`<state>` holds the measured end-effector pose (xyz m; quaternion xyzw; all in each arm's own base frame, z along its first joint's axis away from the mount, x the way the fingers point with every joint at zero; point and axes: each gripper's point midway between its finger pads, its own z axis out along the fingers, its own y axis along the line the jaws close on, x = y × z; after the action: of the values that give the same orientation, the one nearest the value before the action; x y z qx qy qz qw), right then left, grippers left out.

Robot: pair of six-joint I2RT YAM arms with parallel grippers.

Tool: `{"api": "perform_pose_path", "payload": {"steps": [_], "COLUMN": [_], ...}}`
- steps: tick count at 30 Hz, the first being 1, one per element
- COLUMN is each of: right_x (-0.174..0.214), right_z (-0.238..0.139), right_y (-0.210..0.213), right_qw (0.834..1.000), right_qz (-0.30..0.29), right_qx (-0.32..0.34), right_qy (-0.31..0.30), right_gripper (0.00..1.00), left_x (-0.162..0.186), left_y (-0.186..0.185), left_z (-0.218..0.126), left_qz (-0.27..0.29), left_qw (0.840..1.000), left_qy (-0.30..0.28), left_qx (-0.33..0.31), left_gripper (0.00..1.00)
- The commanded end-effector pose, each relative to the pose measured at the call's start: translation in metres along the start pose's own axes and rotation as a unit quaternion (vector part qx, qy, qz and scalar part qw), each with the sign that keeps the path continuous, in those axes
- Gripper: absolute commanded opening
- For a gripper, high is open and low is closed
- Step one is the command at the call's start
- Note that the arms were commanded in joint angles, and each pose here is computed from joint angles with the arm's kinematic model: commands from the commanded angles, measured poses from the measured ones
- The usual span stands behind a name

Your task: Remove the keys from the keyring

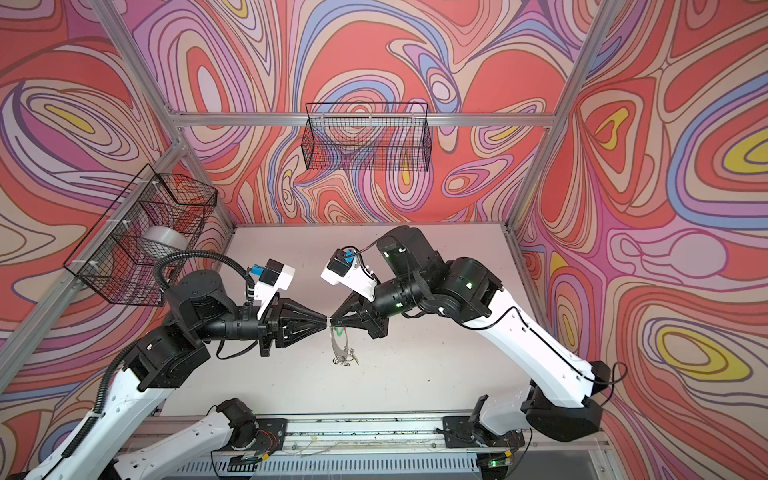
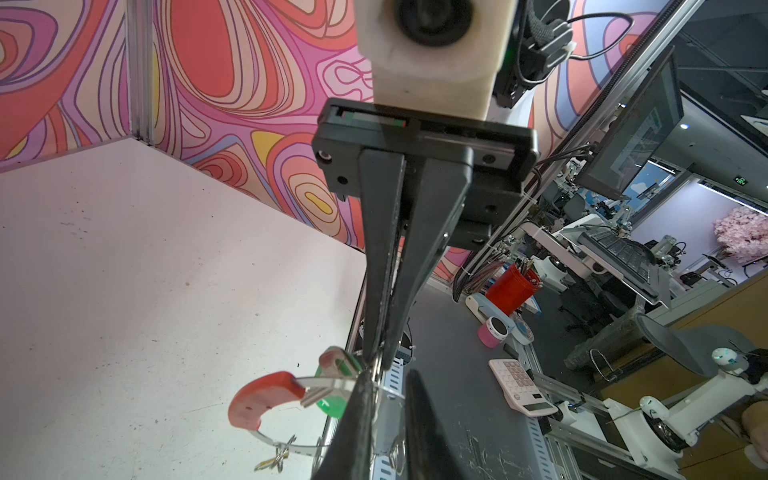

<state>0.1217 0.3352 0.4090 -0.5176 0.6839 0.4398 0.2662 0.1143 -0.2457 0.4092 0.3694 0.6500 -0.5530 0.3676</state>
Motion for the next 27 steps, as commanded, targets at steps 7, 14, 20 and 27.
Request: {"api": "perform_pose_path", "payload": {"steps": [7, 14, 20, 27], "right_x": [-0.01, -0.014, -0.028, -0.029], "right_z": [0.006, 0.004, -0.008, -0.022], "right_y": [-0.003, -0.003, 0.001, -0.001], "right_qw": [1.0, 0.999, 0.995, 0.984], "right_qz": [-0.005, -0.004, -0.02, -0.04], "right_qx": [-0.004, -0.001, 0.011, 0.037], "right_qy": [-0.019, -0.035, -0.092, -0.171], "right_gripper": [0.0, 0.0, 0.31, 0.5], "left_x": [-0.005, -0.007, -0.019, -0.035], "left_y": [-0.003, -0.001, -0.008, -0.02], "left_z": [0.002, -0.001, -0.008, -0.017], "left_qz": [0.008, 0.018, 0.058, 0.095], "left_qw": [1.0, 1.0, 0.996, 0.986], "left_qy": [-0.006, -0.02, -0.072, -0.136], "left_qx": [0.012, 0.002, 0.002, 0.021], "left_gripper": [0.05, 0.0, 0.0, 0.0]}}
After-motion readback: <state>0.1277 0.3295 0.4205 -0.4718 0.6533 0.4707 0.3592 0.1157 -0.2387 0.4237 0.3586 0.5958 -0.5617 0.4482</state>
